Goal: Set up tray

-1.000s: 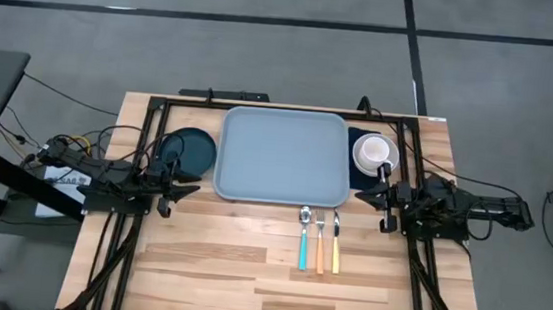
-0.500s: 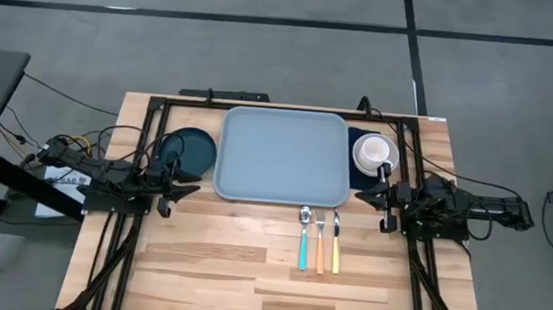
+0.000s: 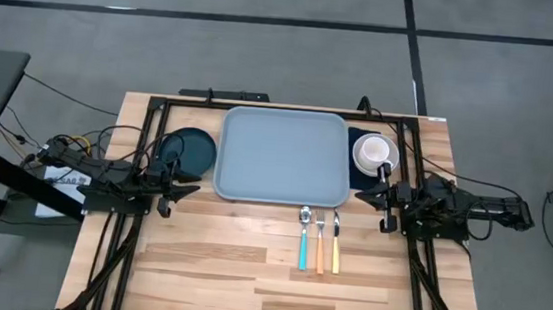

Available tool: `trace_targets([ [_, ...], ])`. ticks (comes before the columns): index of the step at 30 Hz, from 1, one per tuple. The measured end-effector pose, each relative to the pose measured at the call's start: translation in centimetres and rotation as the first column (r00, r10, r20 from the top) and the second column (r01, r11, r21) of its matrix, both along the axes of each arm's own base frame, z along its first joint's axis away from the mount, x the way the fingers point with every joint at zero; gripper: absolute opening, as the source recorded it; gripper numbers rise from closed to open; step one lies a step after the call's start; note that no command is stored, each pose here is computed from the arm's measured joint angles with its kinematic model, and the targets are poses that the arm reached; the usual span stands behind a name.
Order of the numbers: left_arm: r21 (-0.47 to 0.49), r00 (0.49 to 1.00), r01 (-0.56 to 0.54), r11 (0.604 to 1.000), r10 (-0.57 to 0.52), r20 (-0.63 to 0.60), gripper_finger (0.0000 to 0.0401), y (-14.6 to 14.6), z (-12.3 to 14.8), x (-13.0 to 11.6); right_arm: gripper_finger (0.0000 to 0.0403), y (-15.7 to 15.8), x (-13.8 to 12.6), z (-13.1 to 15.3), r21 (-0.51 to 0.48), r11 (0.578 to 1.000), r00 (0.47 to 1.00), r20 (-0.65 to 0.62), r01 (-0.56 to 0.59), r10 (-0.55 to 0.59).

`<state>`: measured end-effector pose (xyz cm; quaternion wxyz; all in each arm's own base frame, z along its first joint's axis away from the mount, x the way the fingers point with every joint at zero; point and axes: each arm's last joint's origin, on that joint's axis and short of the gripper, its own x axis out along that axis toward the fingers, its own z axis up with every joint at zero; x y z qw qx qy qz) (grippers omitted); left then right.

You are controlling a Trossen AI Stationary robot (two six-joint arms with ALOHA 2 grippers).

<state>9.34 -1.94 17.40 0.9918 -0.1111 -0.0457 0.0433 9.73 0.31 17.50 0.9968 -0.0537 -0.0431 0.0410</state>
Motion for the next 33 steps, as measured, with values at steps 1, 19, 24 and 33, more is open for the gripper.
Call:
trace_targets([
  [1, 0.000, 1.000, 0.000, 1.000, 0.000, 0.002, 0.0114, 0.0, 0.0, 0.0, 0.0000, 0.0, 0.0, 0.0, 0.000, 1.000, 1.000, 0.000, 0.000, 0.000],
  [19, 0.118, 0.995, -0.053, 0.992, 0.043, 0.090, 0.0114, 0.1, 1.1, -0.2, 0.0000, 0.0, 0.0, 0.0, 0.000, 1.000, 1.000, 0.000, 0.000, 0.000],
  [24, 0.171, 0.992, -0.070, 0.983, 0.050, 0.117, 0.0114, 0.2, 1.4, -0.2, 0.0000, 0.0, 0.0, 0.5, 0.000, 1.000, 0.999, 0.048, 0.000, 0.000],
  [33, 0.204, 0.984, 0.008, 0.979, -0.043, 0.172, 0.0114, 0.0, 2.6, -0.5, 0.0000, 0.3, -1.7, 4.7, -0.071, 0.997, 0.859, 0.508, -0.031, 0.063],
])
